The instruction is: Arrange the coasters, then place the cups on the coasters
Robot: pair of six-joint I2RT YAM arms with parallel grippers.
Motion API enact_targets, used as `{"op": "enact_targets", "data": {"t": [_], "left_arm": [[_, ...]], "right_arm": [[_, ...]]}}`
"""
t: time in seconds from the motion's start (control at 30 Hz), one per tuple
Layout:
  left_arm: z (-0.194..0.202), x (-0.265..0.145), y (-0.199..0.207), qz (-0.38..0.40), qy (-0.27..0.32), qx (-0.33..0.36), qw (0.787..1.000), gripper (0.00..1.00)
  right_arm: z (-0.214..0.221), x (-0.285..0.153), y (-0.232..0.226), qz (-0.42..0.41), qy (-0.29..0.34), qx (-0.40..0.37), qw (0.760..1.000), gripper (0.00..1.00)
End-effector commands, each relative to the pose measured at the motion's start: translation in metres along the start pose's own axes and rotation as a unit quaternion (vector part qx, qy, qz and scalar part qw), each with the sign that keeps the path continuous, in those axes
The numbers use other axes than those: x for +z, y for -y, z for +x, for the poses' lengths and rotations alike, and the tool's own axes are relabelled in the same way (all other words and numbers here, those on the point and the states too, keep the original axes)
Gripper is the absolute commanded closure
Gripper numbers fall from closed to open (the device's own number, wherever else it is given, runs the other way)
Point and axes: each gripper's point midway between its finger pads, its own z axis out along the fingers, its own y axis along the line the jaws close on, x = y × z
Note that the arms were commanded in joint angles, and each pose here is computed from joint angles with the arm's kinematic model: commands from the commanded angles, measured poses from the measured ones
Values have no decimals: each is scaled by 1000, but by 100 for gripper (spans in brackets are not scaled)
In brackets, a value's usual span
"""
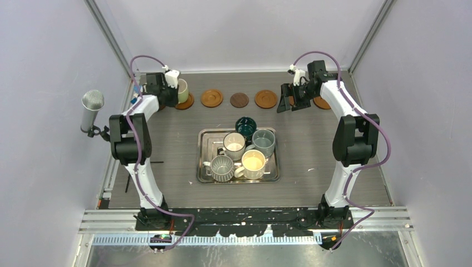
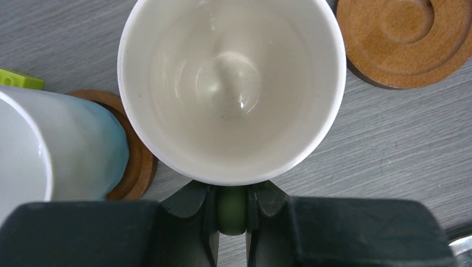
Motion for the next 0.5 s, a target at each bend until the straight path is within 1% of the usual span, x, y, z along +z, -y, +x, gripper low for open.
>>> {"op": "enact_targets", "data": {"t": [0.0, 0.03, 0.1, 0.27, 0.47], "left_arm": [[-24, -2, 0, 6, 38, 6, 999, 97], [-23, -2, 0, 7, 36, 5, 999, 96], [-20, -2, 1, 10, 31, 4, 999, 91], [-14, -1, 3, 13, 19, -1, 1000, 67], [-12, -8, 5, 13, 13, -5, 1000, 52]], "right_arm": [[-14, -9, -6, 3, 25, -23, 999, 12], [-14, -10, -5, 3, 25, -23, 999, 12], [-13, -9, -6, 2, 24, -24, 999, 12], [-14, -10, -7, 1, 25, -25, 999, 12], [-13, -10, -7, 1, 24, -25, 999, 12]]}}
